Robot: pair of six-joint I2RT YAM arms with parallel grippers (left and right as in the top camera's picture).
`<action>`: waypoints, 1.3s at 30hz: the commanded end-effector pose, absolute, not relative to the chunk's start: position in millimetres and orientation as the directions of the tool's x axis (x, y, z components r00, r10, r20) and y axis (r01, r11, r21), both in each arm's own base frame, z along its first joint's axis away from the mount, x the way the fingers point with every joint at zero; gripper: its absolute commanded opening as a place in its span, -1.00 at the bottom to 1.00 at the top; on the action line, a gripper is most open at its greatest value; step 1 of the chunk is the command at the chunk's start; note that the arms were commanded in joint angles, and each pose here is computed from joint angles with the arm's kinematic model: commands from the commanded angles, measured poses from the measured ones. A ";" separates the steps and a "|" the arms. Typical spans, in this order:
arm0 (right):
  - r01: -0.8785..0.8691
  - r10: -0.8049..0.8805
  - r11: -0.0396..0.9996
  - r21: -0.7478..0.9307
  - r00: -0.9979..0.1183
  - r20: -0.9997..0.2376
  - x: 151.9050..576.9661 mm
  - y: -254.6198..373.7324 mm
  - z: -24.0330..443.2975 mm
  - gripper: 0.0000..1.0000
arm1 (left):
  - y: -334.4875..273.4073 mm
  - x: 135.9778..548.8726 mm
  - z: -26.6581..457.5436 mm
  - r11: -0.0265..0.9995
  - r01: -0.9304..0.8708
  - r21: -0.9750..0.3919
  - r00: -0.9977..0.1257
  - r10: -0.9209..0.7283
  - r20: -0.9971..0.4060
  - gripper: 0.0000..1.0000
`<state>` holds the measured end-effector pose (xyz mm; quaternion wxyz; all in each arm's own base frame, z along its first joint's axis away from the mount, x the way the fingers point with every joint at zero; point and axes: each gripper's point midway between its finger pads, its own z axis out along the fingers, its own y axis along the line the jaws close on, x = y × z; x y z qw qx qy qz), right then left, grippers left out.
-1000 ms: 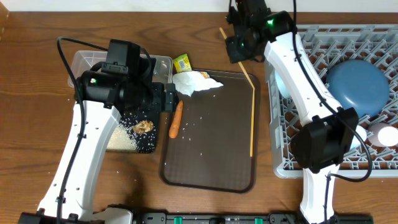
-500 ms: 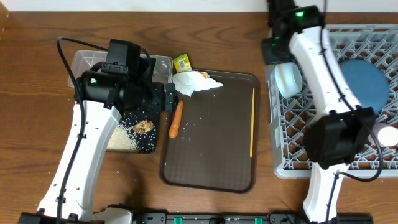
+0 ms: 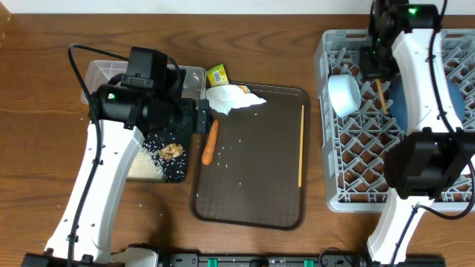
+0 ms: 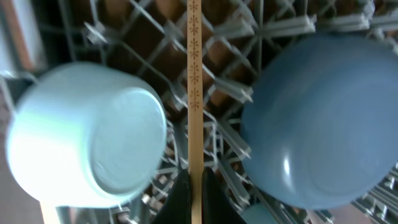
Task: Sort waste into correct bins and load items into the dishwasher rack
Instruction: 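Lower the chopstick into the rack between white bowl and blue plate, then move the right gripper back to the remaining chopstick on the brown tray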
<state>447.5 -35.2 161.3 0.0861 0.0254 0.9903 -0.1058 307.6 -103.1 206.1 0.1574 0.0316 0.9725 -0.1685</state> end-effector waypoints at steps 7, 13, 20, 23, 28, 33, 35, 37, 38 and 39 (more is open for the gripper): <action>0.009 -0.016 0.979 -0.205 -0.993 -0.120 427.4 -49.0 169.1 -0.98 | -103.2 307.1 206.4 0.941 0.128 -0.312 -0.947 0.023 -0.321 0.96; -0.098 -0.127 0.967 -0.237 -0.986 -0.112 431.4 -48.3 171.1 -0.21 | -103.2 307.1 206.4 0.941 0.128 -0.312 -0.947 0.023 -0.321 0.95; -0.103 -0.136 0.978 -0.183 -0.975 -0.177 430.9 -17.4 188.8 -0.21 | -103.2 307.1 206.4 0.941 0.128 -0.312 -0.947 0.023 -0.321 0.96; -0.192 -0.197 0.980 -0.044 -0.953 -0.229 428.8 34.4 199.2 -0.34 | -103.2 307.1 206.4 0.941 0.128 -0.312 -0.947 0.023 -0.321 0.96; -0.263 -0.230 0.960 0.097 -0.936 -0.265 416.5 123.3 206.3 -0.35 | -103.2 307.1 206.4 0.941 0.128 -0.312 -0.947 0.023 -0.321 0.96; -0.301 -0.292 0.950 0.085 -0.951 -0.102 370.7 174.8 178.1 -0.35 | -103.2 307.0 206.4 0.941 0.128 -0.312 -0.947 0.022 -0.320 0.96; -0.282 -0.280 0.959 0.032 -0.958 -0.064 359.0 189.3 156.4 -0.32 | -103.2 307.1 206.4 0.941 0.128 -0.312 -0.947 0.023 -0.321 0.96; -0.240 -0.240 0.971 -0.001 -0.970 -0.039 348.5 200.8 132.4 -0.27 | -103.2 307.1 206.4 0.941 0.128 -0.312 -0.947 0.023 -0.321 0.96; -0.224 -0.224 0.975 -0.004 -0.974 -0.027 344.0 204.3 122.7 -0.24 | -103.2 307.1 206.4 0.941 0.128 -0.312 -0.947 0.023 -0.321 0.96; -0.194 -0.194 0.981 -0.009 -0.981 -0.008 337.3 207.2 107.4 -0.21 | -103.2 307.1 206.4 0.941 0.128 -0.312 -0.947 0.023 -0.321 0.96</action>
